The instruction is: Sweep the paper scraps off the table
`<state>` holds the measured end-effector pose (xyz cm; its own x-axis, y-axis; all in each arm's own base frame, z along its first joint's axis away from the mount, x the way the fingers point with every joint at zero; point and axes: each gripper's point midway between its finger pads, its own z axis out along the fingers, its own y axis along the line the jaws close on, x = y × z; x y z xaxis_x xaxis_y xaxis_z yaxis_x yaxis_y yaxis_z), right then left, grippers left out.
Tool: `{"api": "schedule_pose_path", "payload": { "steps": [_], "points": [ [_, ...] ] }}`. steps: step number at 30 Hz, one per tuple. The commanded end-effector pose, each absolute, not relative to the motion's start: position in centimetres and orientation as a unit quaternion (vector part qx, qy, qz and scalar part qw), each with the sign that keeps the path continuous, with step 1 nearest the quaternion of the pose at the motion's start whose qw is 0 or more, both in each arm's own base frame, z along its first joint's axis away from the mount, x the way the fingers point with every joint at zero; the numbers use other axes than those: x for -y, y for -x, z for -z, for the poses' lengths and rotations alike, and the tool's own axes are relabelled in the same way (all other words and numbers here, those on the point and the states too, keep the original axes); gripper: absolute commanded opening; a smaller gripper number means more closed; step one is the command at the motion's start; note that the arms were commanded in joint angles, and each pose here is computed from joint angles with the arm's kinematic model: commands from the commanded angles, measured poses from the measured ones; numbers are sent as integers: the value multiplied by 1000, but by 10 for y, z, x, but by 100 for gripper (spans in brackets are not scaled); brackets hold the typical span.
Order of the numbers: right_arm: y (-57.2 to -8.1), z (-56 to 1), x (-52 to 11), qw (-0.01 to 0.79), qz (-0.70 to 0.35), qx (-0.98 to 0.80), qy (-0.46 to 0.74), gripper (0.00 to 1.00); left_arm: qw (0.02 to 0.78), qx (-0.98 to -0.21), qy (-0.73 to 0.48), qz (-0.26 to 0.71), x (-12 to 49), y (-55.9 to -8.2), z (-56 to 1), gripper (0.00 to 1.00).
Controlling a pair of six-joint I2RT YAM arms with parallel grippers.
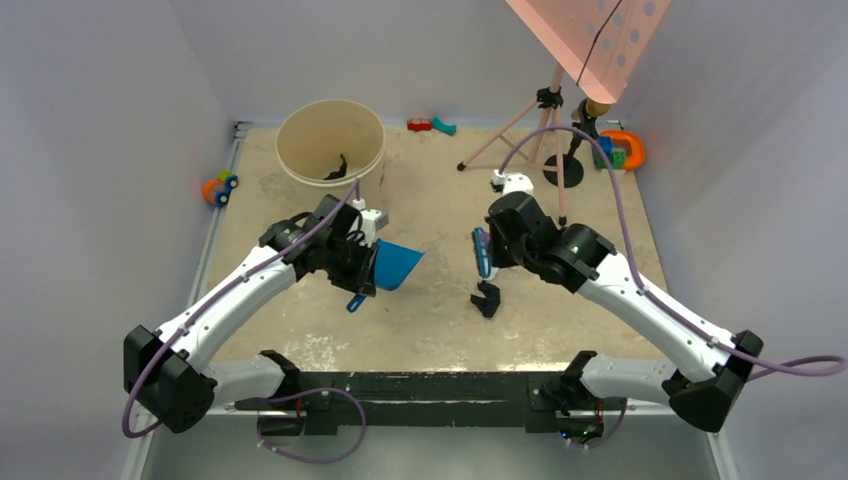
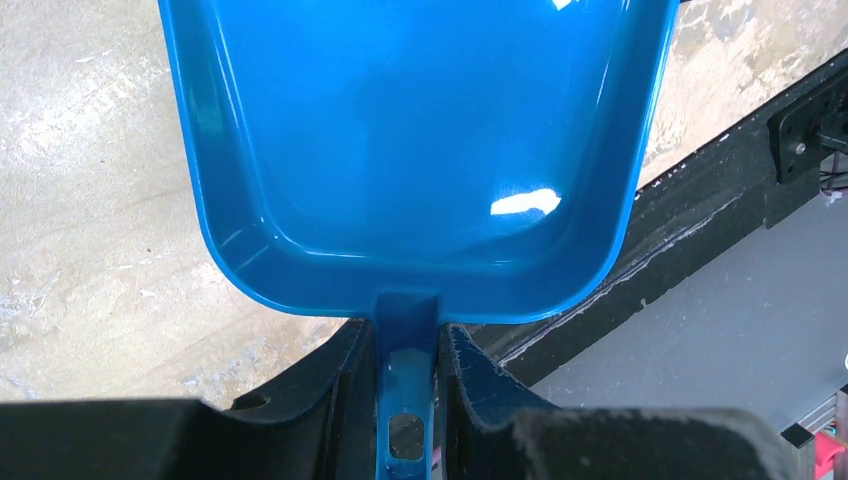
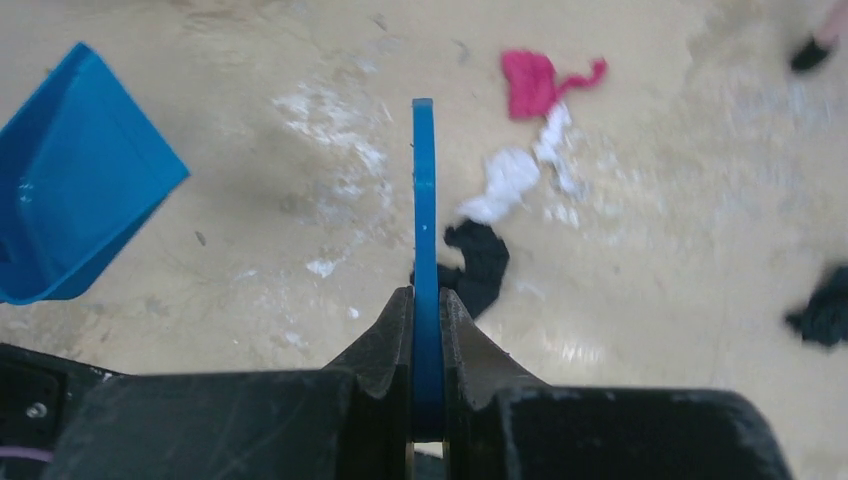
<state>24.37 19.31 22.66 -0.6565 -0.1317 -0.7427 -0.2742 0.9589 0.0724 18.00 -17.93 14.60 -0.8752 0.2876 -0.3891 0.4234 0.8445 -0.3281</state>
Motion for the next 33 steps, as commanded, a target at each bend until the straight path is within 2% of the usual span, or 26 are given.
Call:
{"api": "schedule_pose_path", "payload": {
  "steps": [1, 7, 13, 18, 25, 33],
  "points": [
    [-202, -207, -134, 336, -32, -934, -119, 0, 174, -940, -204, 211, 183, -182, -149, 3],
    [-155, -183, -108, 266, -29, -935, -234, 0, 172, -940, -204, 211, 183, -181, -149, 3],
    [-148, -151, -133, 234, -104, -930, -262, 0, 175, -941, -203, 208, 181, -181, -149, 3],
    [-164, -132, -159, 238, -155, -917, -279, 0, 175, -942, -202, 205, 180, -180, -149, 3],
    [-185, -117, -154, 251, -90, -906, -329, 0, 166, -945, -201, 200, 179, -179, -144, 3],
    [-217, -120, -153, 289, -82, -853, -427, 0, 146, -949, -207, 189, 181, -176, -135, 3]
  ]
}}
